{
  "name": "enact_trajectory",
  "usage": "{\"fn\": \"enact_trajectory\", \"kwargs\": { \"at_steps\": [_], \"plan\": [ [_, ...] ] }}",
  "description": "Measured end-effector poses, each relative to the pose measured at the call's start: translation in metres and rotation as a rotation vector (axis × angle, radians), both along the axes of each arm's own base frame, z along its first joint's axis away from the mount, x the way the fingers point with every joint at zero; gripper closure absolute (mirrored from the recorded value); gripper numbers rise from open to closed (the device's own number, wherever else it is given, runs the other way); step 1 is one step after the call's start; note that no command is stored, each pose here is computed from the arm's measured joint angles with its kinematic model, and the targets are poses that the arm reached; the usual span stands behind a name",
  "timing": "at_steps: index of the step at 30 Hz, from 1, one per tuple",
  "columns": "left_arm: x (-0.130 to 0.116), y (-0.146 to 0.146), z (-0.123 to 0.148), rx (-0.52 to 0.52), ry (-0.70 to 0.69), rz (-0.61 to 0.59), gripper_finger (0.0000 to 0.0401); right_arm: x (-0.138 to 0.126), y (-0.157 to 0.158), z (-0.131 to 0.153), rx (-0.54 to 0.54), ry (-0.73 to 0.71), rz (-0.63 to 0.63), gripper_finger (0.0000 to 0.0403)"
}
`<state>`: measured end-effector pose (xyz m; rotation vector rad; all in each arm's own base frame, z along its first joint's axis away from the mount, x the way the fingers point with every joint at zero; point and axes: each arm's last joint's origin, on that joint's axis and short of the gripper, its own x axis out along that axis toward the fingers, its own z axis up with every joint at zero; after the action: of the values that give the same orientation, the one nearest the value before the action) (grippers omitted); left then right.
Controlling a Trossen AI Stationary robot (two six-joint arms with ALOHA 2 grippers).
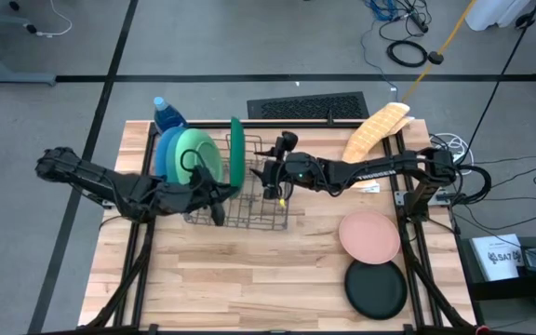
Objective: Sort dishes
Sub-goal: Put the dark green plate into the dish rack
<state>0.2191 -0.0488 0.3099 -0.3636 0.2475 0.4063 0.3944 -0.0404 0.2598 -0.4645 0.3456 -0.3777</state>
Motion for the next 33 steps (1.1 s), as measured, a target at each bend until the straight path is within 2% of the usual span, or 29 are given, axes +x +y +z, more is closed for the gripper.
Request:
{"fn": "enact_trajectory", "kwargs": {
  "at_steps": [8, 15, 23, 33],
  "plan": [
    [-0.004, -0.005, -0.029, -0.009, -0.048, -0.009, 0.0400, 0.000, 0.002, 0.001, 0.001, -0.009, 0.005, 0.0174],
    [-0.025, 0.003, -0.051, -0.045, -0.171, 0.006, 0.0401, 0.000, 0.003, 0.000, 0.007, -0.008, 0.011, 0.0174],
    [-0.039, 0.006, -0.046, -0.056, -0.215, -0.013, 0.0401, 0.000, 0.003, -0.001, 0.007, 0.003, 0.010, 0.0174],
    [-0.047, 0.008, -0.053, -0.082, -0.131, -0.014, 0.0401, 0.000, 0.002, -0.001, 0.007, 0.005, 0.010, 0.0174]
  ]
}}
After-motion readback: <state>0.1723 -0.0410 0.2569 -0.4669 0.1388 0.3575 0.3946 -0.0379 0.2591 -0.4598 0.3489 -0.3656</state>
